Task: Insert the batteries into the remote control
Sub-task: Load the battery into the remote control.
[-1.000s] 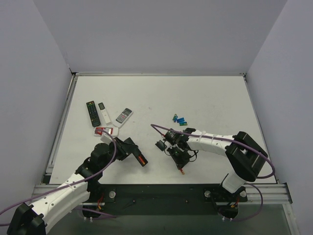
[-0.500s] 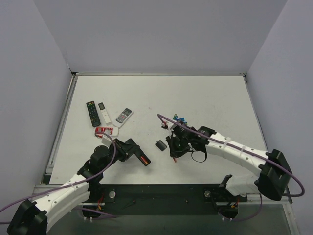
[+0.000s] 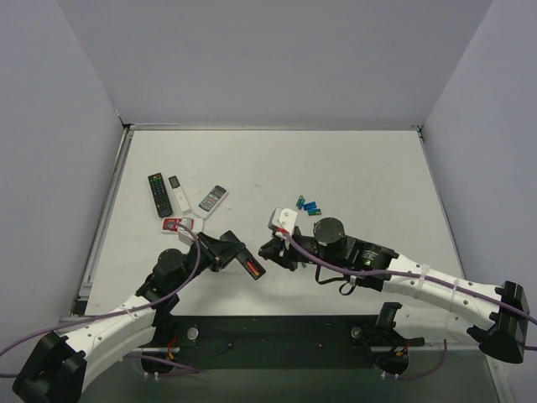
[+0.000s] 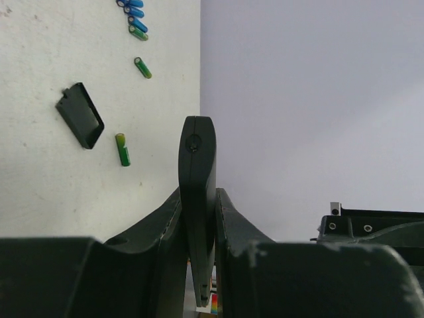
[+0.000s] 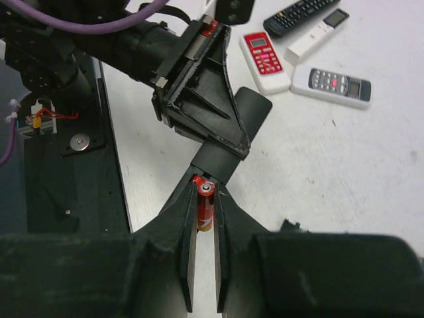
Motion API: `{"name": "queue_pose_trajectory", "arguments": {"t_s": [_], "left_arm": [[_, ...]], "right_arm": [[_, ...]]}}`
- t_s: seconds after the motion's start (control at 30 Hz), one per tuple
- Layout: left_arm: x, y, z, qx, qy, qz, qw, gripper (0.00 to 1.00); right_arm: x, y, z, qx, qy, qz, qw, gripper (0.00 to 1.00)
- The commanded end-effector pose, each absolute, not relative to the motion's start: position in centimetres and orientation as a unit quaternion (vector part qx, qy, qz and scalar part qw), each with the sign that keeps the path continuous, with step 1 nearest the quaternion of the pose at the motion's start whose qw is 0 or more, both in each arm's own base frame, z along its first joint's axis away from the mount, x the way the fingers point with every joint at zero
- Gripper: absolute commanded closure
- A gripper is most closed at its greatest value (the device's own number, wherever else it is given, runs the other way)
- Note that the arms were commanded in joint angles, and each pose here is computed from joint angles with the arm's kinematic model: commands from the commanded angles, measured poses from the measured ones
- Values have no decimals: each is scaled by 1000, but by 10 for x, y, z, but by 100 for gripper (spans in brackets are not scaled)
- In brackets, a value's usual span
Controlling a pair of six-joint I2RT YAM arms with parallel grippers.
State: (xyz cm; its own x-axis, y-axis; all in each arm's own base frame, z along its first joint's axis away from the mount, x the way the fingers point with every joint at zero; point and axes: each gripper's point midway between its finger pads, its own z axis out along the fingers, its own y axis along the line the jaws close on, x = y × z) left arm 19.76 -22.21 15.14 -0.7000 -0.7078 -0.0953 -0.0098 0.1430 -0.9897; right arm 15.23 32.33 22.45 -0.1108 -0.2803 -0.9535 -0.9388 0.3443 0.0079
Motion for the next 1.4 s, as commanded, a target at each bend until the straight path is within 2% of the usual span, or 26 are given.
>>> {"name": "queue_pose_trajectory", "arguments": {"t_s": [0.0, 0.23, 0.43, 1.37], "left_arm": [[195, -231, 217, -222, 635, -679, 295, 100], [190, -228, 233, -224, 614, -698, 292, 100], [189, -227, 242, -227, 604, -707, 289, 100], [183, -220, 262, -244, 559, -746, 267, 100]], "right_arm": [[145, 348, 268, -503, 535, 374, 566, 100], [134, 357, 265, -528, 464, 393, 593, 100], [125, 359, 261, -546, 448, 403, 582, 100], [125, 349, 223, -557, 463, 388, 571, 100]]}}
